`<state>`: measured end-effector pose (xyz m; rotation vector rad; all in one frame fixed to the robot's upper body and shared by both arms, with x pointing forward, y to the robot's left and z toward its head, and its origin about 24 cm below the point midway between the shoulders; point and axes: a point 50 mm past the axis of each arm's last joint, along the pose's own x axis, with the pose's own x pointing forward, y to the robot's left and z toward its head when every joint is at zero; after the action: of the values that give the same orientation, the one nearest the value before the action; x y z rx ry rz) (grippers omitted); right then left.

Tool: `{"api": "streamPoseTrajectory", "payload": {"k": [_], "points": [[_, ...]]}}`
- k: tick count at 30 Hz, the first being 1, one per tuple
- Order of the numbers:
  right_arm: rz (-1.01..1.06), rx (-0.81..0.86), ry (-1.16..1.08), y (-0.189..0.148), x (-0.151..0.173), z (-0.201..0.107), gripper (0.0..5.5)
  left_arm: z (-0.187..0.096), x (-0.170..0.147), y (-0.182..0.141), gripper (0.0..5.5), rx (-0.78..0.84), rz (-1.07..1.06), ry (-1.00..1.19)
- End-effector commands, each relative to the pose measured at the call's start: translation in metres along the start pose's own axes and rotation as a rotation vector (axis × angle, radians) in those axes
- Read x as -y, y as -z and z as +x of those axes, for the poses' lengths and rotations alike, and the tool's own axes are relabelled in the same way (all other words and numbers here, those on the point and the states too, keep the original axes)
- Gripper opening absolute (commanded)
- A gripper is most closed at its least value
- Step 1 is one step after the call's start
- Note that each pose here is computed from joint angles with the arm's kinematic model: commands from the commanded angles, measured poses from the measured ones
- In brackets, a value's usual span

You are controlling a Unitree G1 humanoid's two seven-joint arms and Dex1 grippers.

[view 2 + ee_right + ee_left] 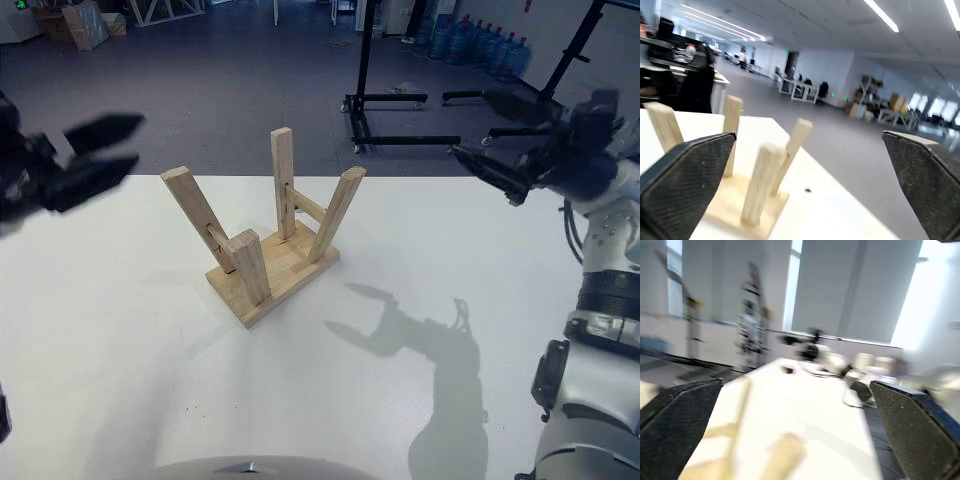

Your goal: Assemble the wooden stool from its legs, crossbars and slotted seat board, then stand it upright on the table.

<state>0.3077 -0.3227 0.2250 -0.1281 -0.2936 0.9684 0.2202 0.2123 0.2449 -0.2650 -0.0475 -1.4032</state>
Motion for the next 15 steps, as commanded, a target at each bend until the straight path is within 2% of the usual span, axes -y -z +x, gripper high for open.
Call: {"api": "streamPoseTrajectory", "payload": {"k": [1,6,11,15], "points": [[0.01,-0.074,-0.104,0.036,0.0,0.027,5.39,0.015,0.051,0.024,5.4,-0.182,-0.142,0.215],[-0.032,-0.104,-0.172,0.06,-0.013,0.061,5.39,0.019,0.051,0.038,5.4,-0.219,-0.151,0.145],[-0.055,-0.13,-0.195,0.069,-0.019,0.075,5.39,0.027,0.045,0.042,5.4,-0.229,-0.1,0.089],[-0.045,-0.111,-0.232,0.071,-0.023,0.092,5.39,0.037,0.038,0.03,5.4,-0.191,-0.001,0.049]]}}
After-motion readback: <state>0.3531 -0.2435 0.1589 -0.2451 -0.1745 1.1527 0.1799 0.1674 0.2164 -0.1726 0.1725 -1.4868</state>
